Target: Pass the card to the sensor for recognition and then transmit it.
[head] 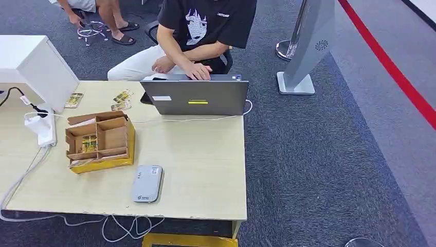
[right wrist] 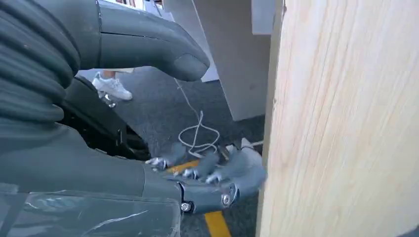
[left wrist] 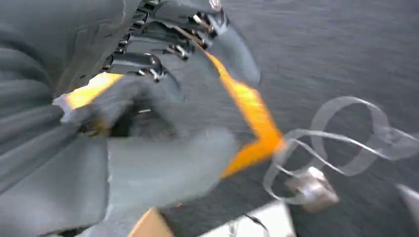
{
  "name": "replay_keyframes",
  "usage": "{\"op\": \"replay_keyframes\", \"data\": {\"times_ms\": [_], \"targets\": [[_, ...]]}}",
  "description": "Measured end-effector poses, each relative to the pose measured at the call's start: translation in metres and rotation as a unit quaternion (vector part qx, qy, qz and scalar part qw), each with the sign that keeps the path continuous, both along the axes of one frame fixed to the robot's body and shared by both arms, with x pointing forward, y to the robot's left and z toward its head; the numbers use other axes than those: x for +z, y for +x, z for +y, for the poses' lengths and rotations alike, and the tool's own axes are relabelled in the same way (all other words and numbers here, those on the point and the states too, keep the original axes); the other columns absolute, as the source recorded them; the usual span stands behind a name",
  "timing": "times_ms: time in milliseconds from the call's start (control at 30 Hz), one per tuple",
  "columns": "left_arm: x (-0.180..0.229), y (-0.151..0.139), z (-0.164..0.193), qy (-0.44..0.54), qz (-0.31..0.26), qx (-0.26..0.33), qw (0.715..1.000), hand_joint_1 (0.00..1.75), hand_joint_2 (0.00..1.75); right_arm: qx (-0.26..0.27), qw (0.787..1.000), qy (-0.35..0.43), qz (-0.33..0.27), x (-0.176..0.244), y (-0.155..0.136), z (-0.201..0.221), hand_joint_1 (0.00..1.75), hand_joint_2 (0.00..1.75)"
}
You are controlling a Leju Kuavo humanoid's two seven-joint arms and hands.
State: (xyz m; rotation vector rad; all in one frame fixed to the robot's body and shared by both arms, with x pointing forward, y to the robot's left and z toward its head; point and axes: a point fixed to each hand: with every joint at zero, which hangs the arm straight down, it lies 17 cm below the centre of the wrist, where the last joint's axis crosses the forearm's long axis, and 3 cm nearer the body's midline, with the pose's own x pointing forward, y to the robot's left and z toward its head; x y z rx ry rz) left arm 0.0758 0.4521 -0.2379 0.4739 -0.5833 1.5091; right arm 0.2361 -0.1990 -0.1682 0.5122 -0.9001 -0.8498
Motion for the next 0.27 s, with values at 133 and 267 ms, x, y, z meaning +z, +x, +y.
{"op": "replay_keyframes", "data": {"times_ms": [133, 267], "targets": [[-0.013, -0.009, -0.036, -0.05, -0.007, 0.04, 0.998, 1.75, 0.0, 0.004, 1.0, 0.007, -0.013, 0.006, 0.008, 0.002, 1.75, 1.75], [-0.011, -0.006, -0.041, -0.043, -0.011, 0.043, 0.998, 0.84, 1.75, 0.009, 1.0, 0.007, -0.009, 0.005, 0.011, 0.004, 1.75, 1.75]]}}
